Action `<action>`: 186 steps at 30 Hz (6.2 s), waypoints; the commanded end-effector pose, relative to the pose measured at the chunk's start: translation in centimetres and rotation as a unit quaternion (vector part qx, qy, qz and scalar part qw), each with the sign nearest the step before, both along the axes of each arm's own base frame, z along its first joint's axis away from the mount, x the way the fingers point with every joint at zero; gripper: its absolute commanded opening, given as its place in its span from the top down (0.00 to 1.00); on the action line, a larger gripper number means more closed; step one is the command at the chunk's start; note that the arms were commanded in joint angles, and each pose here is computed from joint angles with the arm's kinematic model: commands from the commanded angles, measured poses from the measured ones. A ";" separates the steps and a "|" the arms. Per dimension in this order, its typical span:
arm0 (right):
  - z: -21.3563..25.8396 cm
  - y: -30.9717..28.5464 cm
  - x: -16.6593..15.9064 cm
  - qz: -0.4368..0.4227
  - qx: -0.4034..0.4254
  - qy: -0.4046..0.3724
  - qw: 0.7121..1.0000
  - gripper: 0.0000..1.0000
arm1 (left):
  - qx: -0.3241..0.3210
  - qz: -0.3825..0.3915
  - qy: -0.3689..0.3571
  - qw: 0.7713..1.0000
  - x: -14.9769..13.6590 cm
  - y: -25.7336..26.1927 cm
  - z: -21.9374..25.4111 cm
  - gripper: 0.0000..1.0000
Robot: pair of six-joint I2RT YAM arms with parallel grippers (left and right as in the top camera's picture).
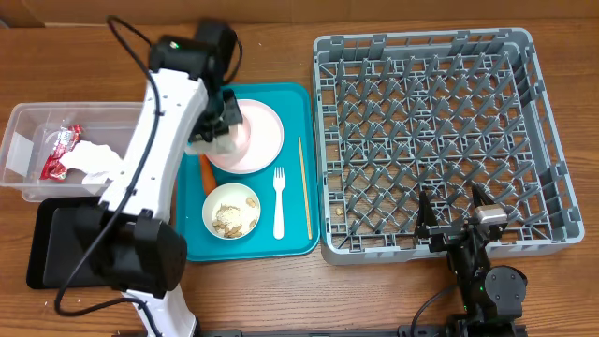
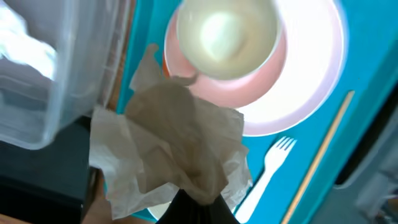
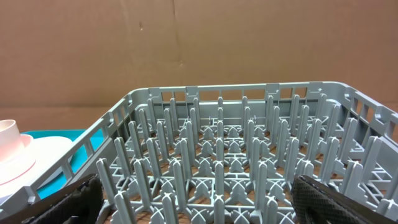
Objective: Sort waste into correct bins and load items into the dishwasher
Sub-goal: 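Carry the second tissue left and drop it into the clear bin, then move the left gripper to the rice bowl rim and grasp it, then lift the rice bowl and carry it left over the black tray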
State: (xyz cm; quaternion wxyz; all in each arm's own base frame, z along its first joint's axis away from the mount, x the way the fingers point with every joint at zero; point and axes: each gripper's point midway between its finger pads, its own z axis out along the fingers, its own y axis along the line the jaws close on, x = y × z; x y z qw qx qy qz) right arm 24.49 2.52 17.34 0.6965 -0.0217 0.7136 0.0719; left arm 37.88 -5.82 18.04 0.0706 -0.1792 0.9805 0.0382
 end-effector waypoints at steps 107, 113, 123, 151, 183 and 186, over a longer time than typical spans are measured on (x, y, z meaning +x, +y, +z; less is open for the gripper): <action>-0.2 -0.1 0.0 -0.002 0.002 -0.001 1.000 0.00 | -0.023 -0.271 -0.008 0.962 -11.5 -14.9 -9.8 0.30; -0.2 -0.1 0.0 -0.002 0.002 -0.001 1.000 0.00 | -0.009 -0.221 0.013 0.975 -10.4 -11.3 -9.9 0.30; -0.2 -0.1 0.0 -0.002 0.002 -0.001 1.000 0.00 | -0.019 -0.212 0.023 0.977 -9.3 -8.9 -10.3 0.42; -0.2 -0.1 0.0 -0.002 0.002 -0.001 1.000 0.00 | -0.005 -0.161 -0.005 0.987 -9.3 -7.8 -14.5 0.67; -0.2 -0.1 0.0 -0.002 0.002 -0.001 1.000 0.00 | 0.000 -0.200 -0.003 0.980 -7.4 -8.9 -10.6 0.96; -0.2 -0.1 0.0 -0.002 0.002 -0.001 1.000 0.00 | -0.010 -0.223 -0.011 0.975 -6.7 -9.7 -8.6 0.96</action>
